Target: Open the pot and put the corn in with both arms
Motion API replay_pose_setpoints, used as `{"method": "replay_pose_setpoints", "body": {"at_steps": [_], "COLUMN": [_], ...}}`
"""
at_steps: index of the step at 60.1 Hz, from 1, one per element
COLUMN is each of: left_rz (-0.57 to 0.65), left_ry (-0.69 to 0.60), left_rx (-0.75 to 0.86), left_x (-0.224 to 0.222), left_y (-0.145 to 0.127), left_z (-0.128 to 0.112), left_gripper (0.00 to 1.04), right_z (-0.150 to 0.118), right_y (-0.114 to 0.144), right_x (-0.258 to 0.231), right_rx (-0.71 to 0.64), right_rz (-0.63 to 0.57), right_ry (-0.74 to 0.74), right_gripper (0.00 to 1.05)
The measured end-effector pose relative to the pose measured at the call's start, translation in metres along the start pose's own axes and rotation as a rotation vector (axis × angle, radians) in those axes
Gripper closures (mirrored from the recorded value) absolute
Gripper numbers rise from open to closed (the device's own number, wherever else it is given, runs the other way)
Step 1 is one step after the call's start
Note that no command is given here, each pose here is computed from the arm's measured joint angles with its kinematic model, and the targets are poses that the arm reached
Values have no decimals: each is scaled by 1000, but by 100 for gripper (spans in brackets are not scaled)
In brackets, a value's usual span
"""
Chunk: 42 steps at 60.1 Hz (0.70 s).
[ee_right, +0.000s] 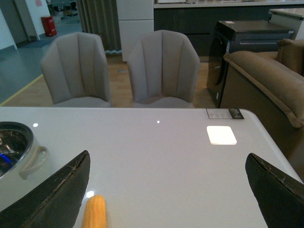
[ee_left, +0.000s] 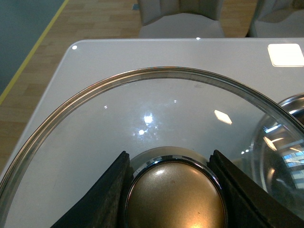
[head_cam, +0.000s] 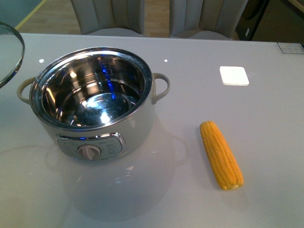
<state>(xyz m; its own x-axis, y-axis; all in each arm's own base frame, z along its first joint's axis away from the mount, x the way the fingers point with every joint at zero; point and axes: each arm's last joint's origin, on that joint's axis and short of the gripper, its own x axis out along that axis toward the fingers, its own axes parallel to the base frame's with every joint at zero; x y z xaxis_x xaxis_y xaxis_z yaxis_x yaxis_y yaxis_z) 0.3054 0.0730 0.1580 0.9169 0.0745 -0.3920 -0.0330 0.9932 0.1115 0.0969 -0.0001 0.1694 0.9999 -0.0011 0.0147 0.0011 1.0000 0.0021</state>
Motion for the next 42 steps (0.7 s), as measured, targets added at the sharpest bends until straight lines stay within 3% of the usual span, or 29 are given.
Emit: {"method": "replay_pose_setpoints", "body": {"at_steps": [25,42], "left_rz": [101,124], "left_ry": [35,85], "left_rx": [-48,-76], "left_x": [0,9], "left_y": [53,70], "left_z": [-36,-67], "left_gripper": [60,60], "right_z": [0,0], "right_y": [0,0], "right_x": [0,0], "right_rx": [0,0], "right_rz": [0,0], "right_ry": [0,0], "right_gripper": [9,9]}}
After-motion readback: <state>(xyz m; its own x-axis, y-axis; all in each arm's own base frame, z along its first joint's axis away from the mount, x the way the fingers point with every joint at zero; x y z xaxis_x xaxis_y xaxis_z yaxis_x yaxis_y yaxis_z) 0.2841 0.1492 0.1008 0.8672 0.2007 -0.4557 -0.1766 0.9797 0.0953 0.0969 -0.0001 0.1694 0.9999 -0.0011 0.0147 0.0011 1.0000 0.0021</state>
